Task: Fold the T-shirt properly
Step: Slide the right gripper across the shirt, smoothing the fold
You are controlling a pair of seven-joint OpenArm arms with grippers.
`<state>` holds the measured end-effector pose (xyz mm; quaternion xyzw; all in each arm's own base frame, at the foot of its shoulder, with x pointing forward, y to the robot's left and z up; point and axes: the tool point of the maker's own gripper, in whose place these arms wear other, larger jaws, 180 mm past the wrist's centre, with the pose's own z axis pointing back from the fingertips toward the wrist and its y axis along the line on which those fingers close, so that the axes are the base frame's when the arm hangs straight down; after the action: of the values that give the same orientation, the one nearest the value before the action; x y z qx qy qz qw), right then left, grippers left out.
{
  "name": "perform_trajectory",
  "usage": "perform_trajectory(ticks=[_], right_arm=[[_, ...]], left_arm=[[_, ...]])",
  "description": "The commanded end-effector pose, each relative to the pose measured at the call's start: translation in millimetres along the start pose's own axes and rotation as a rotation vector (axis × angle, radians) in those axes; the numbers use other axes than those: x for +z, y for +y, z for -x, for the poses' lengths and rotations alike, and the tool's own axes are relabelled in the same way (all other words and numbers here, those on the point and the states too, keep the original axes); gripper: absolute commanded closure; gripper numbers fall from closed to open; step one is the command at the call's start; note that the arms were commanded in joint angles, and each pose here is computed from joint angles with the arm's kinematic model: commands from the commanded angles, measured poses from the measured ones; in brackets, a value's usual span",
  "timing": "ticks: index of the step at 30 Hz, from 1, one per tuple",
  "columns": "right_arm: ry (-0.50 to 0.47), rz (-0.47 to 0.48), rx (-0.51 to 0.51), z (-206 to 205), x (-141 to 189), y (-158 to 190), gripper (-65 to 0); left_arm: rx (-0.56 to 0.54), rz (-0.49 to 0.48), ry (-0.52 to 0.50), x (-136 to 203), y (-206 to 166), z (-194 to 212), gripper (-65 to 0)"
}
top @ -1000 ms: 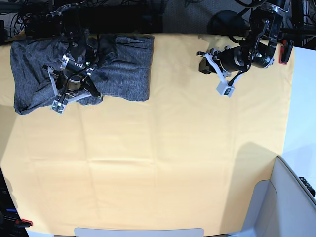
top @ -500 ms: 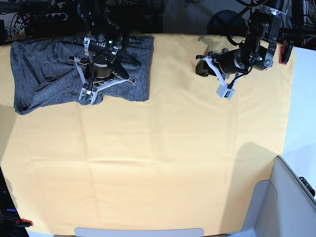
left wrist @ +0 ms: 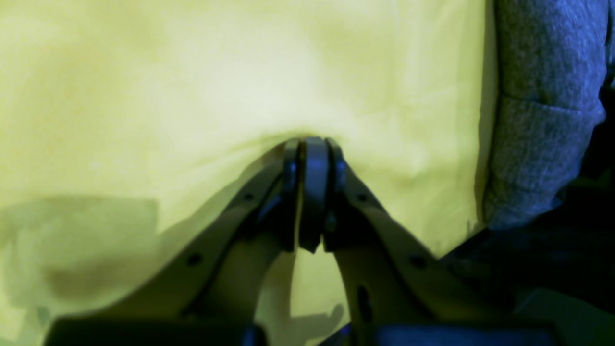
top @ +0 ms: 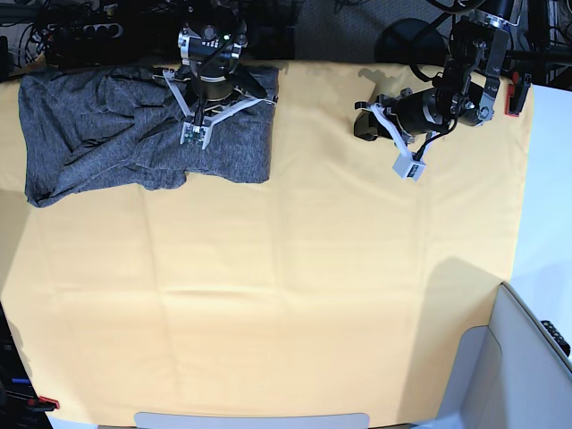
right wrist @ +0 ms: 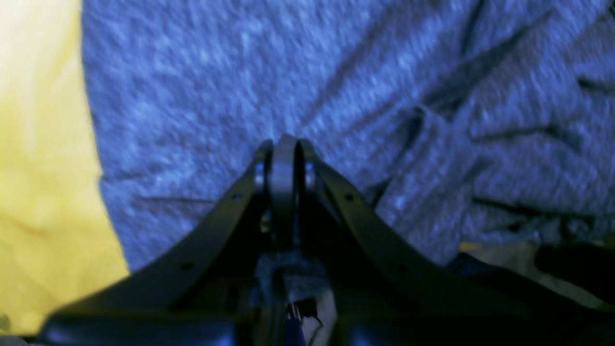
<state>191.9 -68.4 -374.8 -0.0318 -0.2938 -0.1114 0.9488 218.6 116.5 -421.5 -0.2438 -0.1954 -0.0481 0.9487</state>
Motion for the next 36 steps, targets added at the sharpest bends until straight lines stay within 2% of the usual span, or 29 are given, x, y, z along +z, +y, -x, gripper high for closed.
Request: perform_trajectory(ticks=[1,12,18,32,36], right_arm=[[-0.027,0.008,-0.001,-5,3,-3,0.0],[-0.022,0.126,0.017,-1,-4,-52,0.0],[-0.047,0.203,0.013,-13,-8,-84,0.0],[-0.050,0.211,0.017,-14,-8,-87,0.0],[-0.073,0.261,0.039,-18,-7,-103,0.0]], left_arm=[[-0.013,-0.058,0.028,2,13,5,-0.4],[-0.012,-0.054,0.031,2,11,7,-0.4],[-0.049,-0.013,0.079,-8,-7,22,-0.4],[-0.054,0.007,0.086,-13,-16,24,-0.4],[-0.054,0.007,0.086,-13,-16,24,-0.4]])
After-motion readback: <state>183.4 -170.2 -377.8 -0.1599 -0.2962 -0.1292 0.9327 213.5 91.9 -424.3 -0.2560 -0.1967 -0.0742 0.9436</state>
